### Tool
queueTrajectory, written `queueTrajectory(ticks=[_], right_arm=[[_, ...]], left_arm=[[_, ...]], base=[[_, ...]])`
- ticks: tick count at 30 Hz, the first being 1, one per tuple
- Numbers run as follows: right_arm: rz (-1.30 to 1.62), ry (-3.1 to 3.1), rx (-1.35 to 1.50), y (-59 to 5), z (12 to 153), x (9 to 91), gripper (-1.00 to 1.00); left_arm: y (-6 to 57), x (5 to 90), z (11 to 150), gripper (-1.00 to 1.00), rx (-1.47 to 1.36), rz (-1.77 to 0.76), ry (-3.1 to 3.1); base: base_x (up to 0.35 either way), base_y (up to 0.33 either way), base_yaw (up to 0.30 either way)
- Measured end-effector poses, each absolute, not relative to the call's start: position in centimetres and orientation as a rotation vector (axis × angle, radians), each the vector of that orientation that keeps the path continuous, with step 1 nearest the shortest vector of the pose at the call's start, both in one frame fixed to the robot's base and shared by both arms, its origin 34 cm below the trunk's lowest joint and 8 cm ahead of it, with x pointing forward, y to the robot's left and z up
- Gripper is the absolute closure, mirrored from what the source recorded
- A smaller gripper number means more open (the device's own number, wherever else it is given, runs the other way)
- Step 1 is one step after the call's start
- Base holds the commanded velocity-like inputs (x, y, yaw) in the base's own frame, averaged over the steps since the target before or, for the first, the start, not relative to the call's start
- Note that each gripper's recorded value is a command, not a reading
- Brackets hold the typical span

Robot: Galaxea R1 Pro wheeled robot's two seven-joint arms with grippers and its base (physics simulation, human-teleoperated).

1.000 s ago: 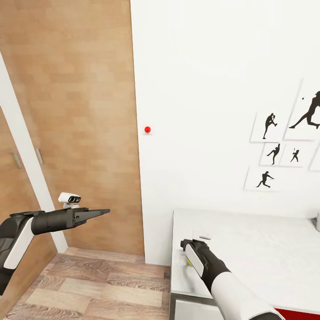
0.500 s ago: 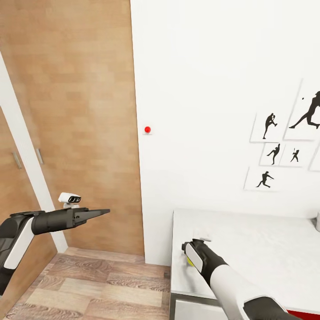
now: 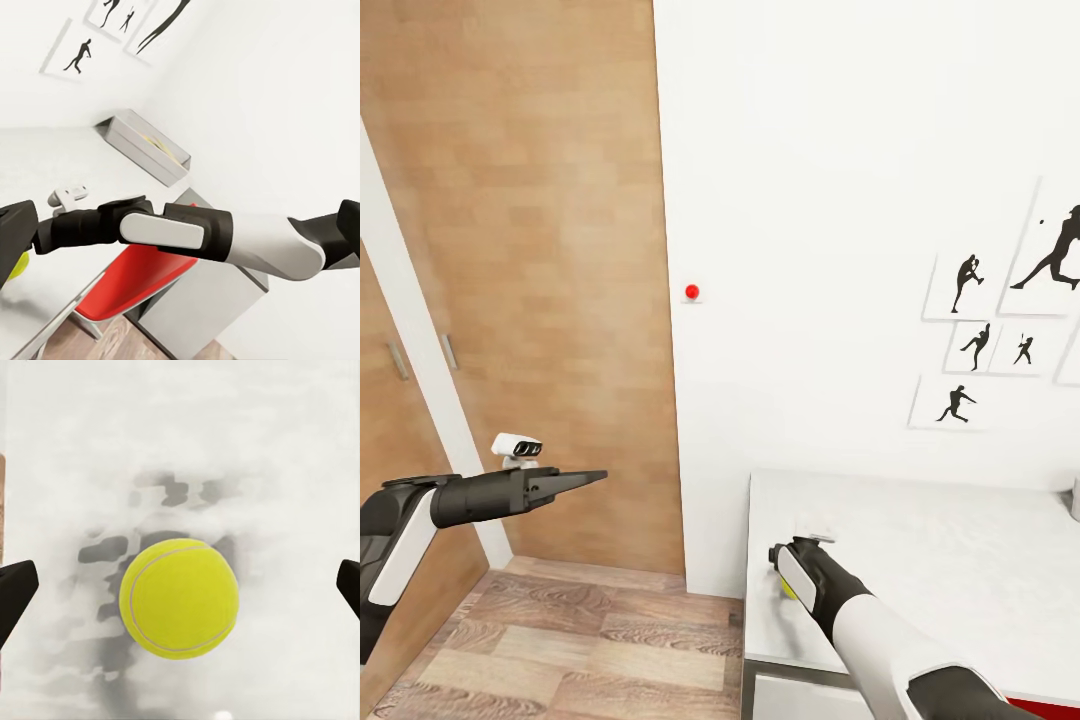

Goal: Put all the toys in the child's room - the three board games (two on the bed and one on the table), the two jigsaw puzzles on the table, and the tennis ball on the table - inside the toy box on the table in the child's room.

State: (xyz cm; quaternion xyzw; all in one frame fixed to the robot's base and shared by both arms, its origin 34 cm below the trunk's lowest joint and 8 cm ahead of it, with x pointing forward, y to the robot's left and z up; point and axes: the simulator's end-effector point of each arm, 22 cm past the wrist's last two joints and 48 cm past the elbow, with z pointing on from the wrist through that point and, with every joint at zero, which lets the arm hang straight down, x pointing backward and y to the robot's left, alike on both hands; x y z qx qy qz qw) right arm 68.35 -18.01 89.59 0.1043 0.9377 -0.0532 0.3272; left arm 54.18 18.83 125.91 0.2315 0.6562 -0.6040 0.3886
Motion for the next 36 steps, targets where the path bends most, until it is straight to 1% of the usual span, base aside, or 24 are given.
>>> queueTrajectory(ticks=[36], right_arm=[[-0.141,2.491,0.277,-18.0,87.4,68.0,-1.00]], left_arm=[[18.8,55.2,124.2,-1.00,0.562,-1.555,1.698]], base=[[0.000,0.000,0.000]])
